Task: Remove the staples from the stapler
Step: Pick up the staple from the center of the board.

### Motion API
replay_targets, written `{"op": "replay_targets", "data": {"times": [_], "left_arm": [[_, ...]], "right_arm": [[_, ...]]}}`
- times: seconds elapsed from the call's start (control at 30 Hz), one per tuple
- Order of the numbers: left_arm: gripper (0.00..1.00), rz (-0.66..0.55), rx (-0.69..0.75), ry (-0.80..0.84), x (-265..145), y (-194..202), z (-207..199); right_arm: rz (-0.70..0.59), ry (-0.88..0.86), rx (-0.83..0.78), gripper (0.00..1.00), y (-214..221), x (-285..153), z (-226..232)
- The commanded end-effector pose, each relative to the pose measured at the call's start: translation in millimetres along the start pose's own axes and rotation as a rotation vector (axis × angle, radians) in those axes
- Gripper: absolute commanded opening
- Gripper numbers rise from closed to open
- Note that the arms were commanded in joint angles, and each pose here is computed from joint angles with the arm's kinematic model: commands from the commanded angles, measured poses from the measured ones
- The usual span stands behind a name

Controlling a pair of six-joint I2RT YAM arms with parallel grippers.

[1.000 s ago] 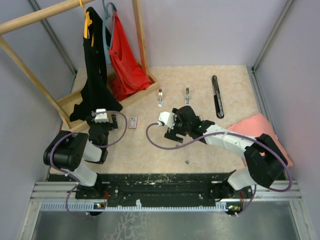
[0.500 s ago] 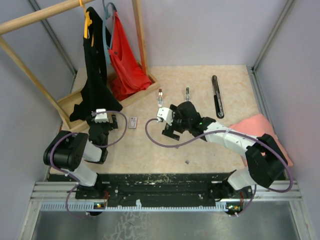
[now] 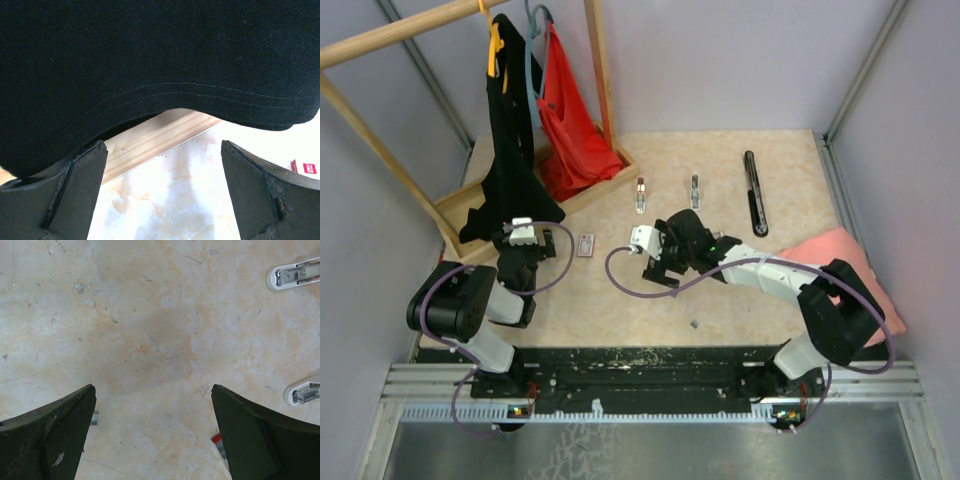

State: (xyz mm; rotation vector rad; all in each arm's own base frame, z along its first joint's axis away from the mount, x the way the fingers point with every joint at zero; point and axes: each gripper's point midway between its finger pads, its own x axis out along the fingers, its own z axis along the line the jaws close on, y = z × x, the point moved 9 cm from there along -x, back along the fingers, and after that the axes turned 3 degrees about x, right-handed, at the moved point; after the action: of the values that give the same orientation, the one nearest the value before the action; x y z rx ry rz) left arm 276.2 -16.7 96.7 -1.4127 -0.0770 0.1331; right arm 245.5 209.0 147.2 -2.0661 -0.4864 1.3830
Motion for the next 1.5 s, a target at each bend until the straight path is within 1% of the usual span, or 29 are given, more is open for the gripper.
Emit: {"op": "replay_targets", "data": {"times": [0.0,0.23,0.37,0.77,0.87,0.97,1.03,1.13,1.27,1.37,1.47], "left_arm": [[1.0,-0.032,-0.028,-0.008,4.6,-6.4,0.2],[1.0,-0.03,-0.028,-0.008,4.5,-6.1,0.2],[1.0,-0.031,-0.028,-0.008,4.5,-6.2,0.1],[1.0,-0.03,-0.027,-0.008,4.6,-6.1,0.1],[1.0,-0.031,-0.028,-0.008,4.4,-6.1,0.2],[1.0,-0.031,-0.027,-0.007,4.7,-6.4,0.1],[1.0,-0.031,-0.027,-0.008,4.6,-6.2,0.1],[1.0,-0.03,-0.027,-0.008,4.5,-6.2,0.1],[1.0,-0.031,-0.028,-0.008,4.5,-6.2,0.1],[1.0,-0.031,-0.027,-0.008,4.6,-6.2,0.2],[1.0,-0.03,-0.028,-0.008,4.5,-6.1,0.1]], "right_arm": [[0.028,0.031,-0.038,0.99,-0.5,6.0,-0.3],[0.119,0.007,-0.065,0.99,13.8,13.3,11.5],[0.16,0.021,-0.101,0.99,17.7,12.0,13.7],[0.186,0.033,-0.158,0.99,14.7,25.9,24.5],[0.205,0.066,-0.187,0.99,14.2,25.6,22.4],[0.195,0.04,-0.186,0.99,14.6,27.2,26.3],[0.211,0.055,-0.204,0.99,14.8,26.4,24.8],[0.207,0.027,-0.195,0.99,13.6,23.7,27.3],[0.207,0.006,-0.229,0.99,14.6,15.5,28.9],[0.178,-0.041,-0.244,0.99,17.5,11.8,35.2],[0.193,-0.074,-0.269,0.99,17.7,7.7,36.7]]}}
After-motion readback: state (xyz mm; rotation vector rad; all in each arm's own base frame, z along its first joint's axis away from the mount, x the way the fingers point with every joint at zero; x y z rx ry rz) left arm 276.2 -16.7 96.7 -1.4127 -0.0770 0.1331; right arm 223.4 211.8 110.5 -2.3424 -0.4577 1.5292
